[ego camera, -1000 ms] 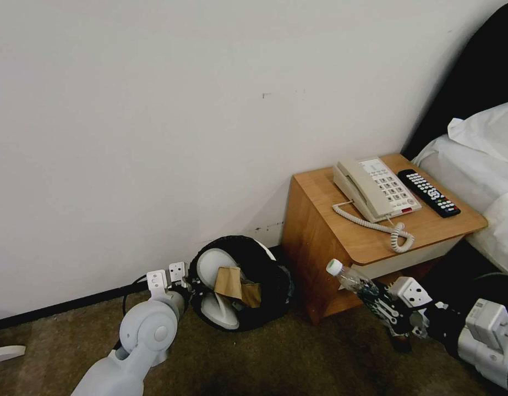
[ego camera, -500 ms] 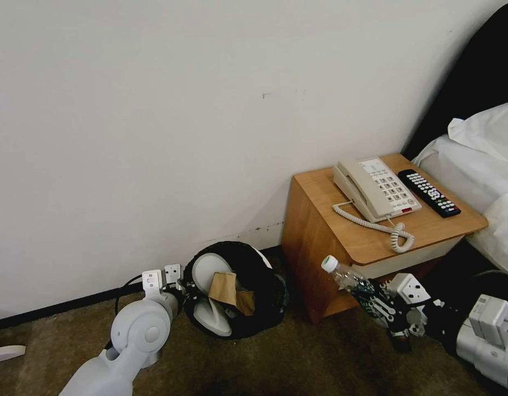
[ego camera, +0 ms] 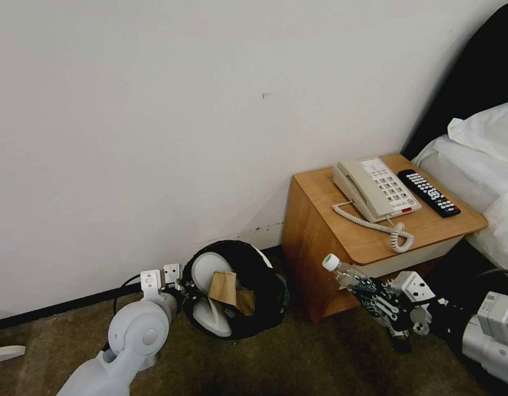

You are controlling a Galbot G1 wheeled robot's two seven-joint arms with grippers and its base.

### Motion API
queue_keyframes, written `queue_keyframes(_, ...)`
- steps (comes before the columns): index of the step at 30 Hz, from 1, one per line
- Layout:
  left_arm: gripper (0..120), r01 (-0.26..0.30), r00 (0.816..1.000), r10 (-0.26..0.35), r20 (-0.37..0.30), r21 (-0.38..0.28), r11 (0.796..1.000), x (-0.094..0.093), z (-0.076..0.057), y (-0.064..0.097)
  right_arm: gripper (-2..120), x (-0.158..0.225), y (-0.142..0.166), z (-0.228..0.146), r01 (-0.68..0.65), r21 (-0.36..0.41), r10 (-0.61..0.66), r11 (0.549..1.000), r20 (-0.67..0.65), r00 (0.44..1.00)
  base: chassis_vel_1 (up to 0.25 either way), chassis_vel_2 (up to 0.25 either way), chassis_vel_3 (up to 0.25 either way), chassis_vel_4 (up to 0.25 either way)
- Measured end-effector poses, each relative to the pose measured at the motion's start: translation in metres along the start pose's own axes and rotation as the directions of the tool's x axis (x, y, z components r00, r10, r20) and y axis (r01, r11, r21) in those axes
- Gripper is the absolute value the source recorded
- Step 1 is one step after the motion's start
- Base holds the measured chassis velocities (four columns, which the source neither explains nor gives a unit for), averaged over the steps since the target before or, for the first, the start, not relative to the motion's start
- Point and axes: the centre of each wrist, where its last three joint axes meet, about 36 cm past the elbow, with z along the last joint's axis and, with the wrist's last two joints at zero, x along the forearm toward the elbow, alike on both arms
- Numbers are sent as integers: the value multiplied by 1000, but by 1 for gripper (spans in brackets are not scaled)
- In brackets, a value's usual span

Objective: Pick up the trash bin, then pick up the garbage from the floor and place it into the trash bin.

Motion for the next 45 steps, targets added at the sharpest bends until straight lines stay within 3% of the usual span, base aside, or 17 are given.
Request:
queue_keyframes(7, 0, 0, 1000, 0, 1, 2, 1000, 0, 1, -1, 16, -1, -1, -3, 23, 3, -23, 1000, 21, 1000, 0, 0, 0, 0)
queue_keyframes(17, 0, 4, 1000, -4, 4, 4, 1000, -2, 3, -2, 16, -2, -12, -22, 65, 77, -69, 995, 53, 996, 0, 0, 0, 0)
queue_keyframes(32, 0, 7, 1000, -7, 12, 5, 1000, -3, 7, -1, 16, -14, -17, -49, 117, 95, -124, 989, 71, 990, 0, 0, 0, 0)
queue_keyframes(45, 0, 11, 1000, -11, 15, 8, 1000, -3, 7, 0, 16, -22, -19, -69, 138, 61, -145, 989, 125, 981, 0, 0, 0, 0)
